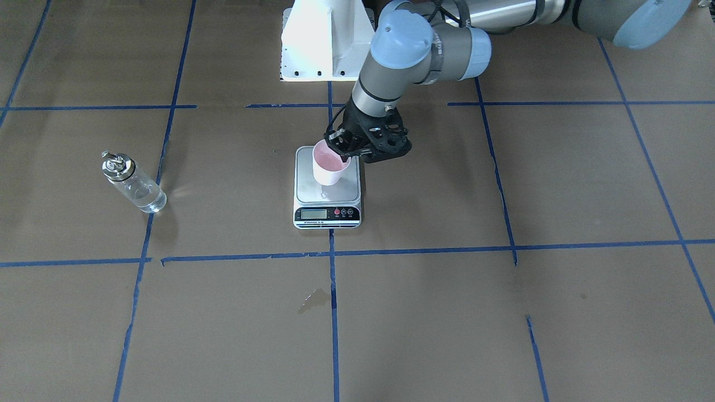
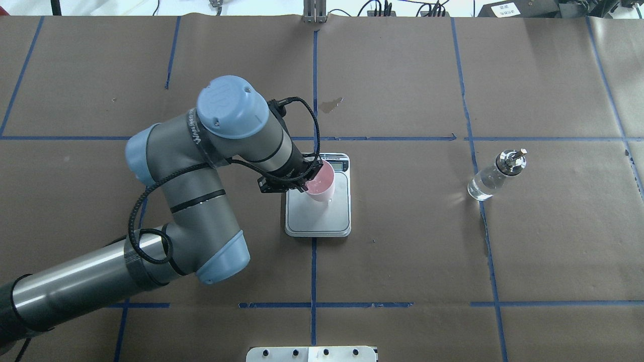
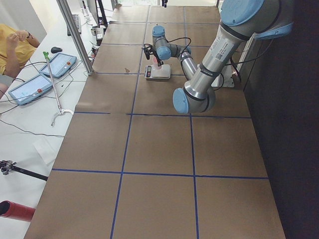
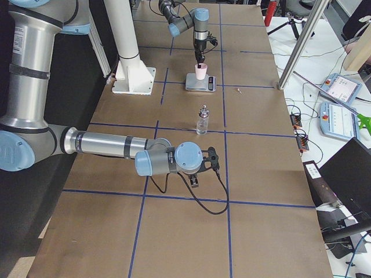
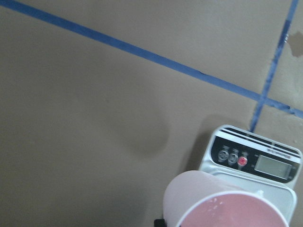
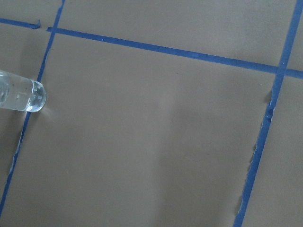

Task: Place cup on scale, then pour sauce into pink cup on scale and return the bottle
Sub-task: 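Carry the pink cup with the left gripper onto the scale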

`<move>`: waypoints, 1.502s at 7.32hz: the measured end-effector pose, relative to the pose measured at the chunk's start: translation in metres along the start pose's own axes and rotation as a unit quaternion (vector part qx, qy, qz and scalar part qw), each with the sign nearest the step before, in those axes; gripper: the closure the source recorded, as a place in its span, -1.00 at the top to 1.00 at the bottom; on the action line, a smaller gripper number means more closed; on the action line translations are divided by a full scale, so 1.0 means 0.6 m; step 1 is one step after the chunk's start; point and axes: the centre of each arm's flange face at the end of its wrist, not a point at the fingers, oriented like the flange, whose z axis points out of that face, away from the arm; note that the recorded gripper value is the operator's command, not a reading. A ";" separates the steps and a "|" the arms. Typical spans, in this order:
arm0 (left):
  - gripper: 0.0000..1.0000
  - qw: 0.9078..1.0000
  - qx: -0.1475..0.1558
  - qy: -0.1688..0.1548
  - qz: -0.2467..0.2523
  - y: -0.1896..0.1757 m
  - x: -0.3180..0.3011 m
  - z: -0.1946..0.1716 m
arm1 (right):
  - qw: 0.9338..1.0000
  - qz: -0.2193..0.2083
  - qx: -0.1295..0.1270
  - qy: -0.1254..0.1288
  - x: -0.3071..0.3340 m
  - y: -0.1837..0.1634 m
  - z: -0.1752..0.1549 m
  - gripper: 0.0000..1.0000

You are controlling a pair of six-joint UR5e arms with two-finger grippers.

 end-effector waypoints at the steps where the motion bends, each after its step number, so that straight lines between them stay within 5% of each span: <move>1: -1.00 1.000 0.003 -0.004 -0.004 0.015 0.009 0.015 | 1.000 0.000 0.000 -0.001 -0.008 -0.002 0.001 1.00; 7: -0.93 0.999 0.026 -0.032 -0.015 0.022 0.006 0.030 | 1.000 -0.023 0.014 0.003 -0.020 0.003 0.002 0.97; 8: -0.15 0.999 0.030 -0.033 -0.015 0.021 0.007 0.030 | 1.000 -0.023 0.011 0.001 -0.024 0.002 0.006 0.84; 9: 0.24 0.999 0.031 -0.031 -0.013 0.021 0.007 0.027 | 1.000 -0.019 0.008 -0.001 -0.033 -0.002 0.010 0.85; 11: 0.37 0.999 0.031 -0.023 -0.006 0.027 0.007 0.012 | 1.000 0.005 0.014 -0.009 -0.082 -0.018 0.019 1.00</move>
